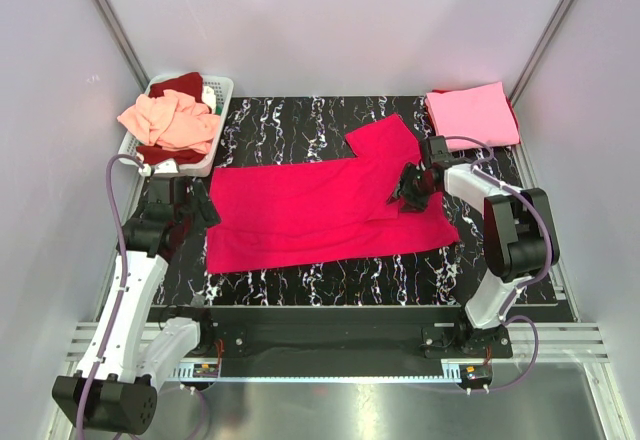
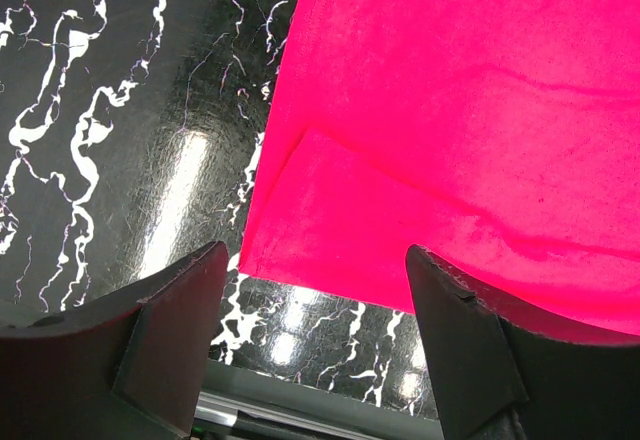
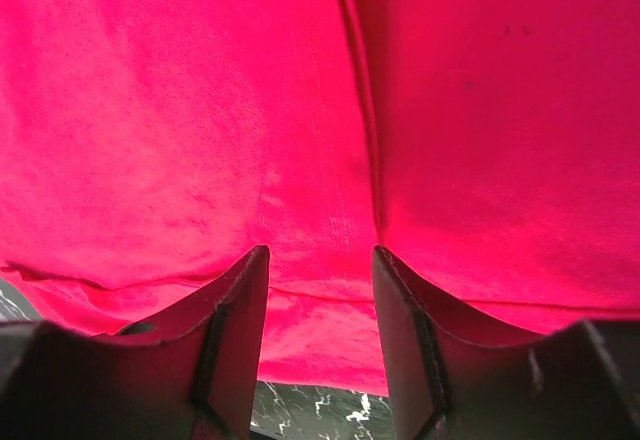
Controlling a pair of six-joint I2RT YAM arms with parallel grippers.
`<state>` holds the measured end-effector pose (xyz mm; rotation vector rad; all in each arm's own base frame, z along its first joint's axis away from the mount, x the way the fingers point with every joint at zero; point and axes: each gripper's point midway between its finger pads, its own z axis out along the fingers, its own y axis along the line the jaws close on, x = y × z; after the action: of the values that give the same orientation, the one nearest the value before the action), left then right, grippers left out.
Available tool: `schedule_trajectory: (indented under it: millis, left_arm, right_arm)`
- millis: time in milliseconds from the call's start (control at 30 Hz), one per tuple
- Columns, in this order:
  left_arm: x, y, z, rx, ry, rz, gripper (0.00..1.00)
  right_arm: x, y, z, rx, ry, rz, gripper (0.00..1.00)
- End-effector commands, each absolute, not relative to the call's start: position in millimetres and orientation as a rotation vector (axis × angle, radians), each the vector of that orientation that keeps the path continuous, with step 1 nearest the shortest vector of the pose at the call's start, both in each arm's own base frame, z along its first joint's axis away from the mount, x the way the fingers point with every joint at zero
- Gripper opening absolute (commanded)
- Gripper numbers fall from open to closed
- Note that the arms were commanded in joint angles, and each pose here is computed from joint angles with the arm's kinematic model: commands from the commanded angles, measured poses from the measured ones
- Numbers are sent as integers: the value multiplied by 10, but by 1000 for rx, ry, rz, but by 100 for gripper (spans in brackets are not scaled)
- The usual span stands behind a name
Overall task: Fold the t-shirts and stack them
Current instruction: Fold the tshirt
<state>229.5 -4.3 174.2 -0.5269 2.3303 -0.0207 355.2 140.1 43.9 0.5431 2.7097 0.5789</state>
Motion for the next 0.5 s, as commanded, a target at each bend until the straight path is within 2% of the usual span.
schedule_trajectory:
  millis: [0, 467]
  left_arm:
    - [2379, 6, 1824, -515, 2278, -2, 78]
    - [2380, 10, 1832, -516, 2272, -4, 78]
  right_arm:
    - [3579, 1430, 403, 570, 2689, 561, 52]
    - [3489, 1403, 317, 591, 2702, 532, 47]
